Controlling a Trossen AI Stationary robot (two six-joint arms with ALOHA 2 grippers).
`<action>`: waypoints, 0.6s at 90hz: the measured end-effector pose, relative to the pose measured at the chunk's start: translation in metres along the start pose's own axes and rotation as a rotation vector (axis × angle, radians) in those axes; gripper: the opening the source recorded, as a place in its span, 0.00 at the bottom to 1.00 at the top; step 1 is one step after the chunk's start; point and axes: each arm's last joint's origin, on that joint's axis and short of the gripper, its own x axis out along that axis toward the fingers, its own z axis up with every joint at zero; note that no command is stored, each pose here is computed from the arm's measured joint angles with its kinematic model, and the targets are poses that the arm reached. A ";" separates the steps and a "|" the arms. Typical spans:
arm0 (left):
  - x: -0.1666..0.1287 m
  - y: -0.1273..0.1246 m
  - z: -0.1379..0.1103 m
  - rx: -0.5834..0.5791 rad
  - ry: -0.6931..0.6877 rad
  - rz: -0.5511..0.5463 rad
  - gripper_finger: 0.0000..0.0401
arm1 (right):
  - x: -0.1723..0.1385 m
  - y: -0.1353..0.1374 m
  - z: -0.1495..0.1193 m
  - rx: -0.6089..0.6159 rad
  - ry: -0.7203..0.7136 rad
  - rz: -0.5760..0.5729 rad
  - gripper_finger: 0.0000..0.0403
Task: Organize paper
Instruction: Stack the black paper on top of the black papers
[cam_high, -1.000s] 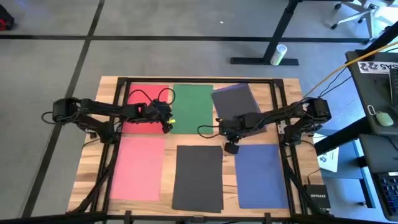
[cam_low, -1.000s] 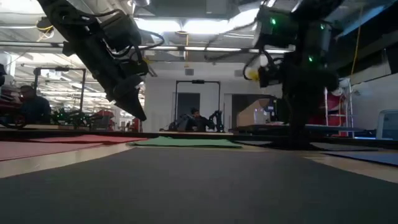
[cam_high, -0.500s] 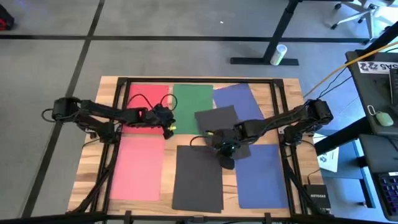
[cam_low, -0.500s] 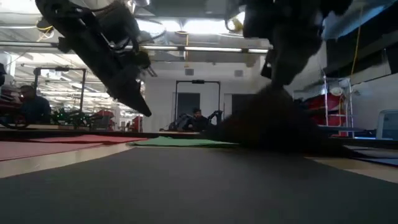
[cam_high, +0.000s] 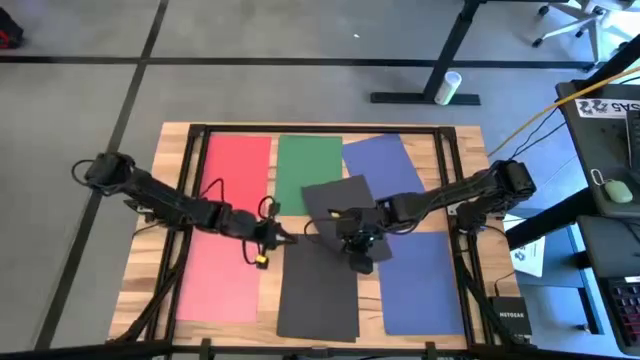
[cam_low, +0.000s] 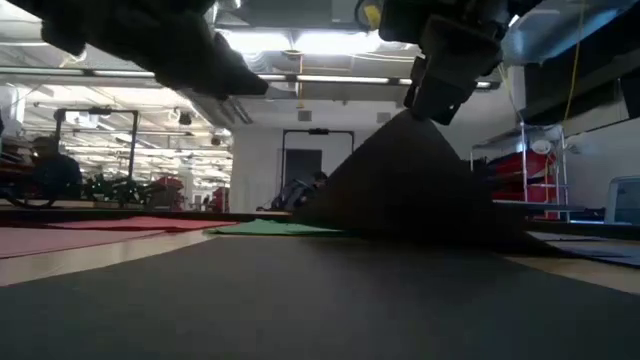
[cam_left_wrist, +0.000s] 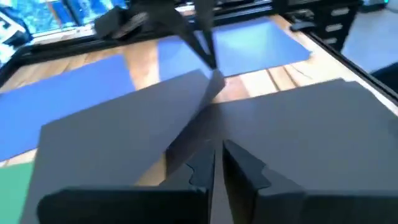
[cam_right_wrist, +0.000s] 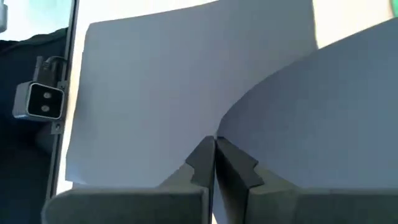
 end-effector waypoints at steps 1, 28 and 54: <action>0.001 -0.001 0.000 0.004 0.002 0.002 0.05 | 0.000 0.000 0.000 0.000 -0.003 -0.001 0.00; 0.047 -0.008 0.013 0.166 0.069 0.066 0.16 | -0.001 0.002 0.004 -0.010 -0.045 0.013 0.00; 0.071 -0.003 0.016 0.163 0.098 0.082 0.24 | -0.001 0.002 0.006 -0.012 -0.056 0.018 0.00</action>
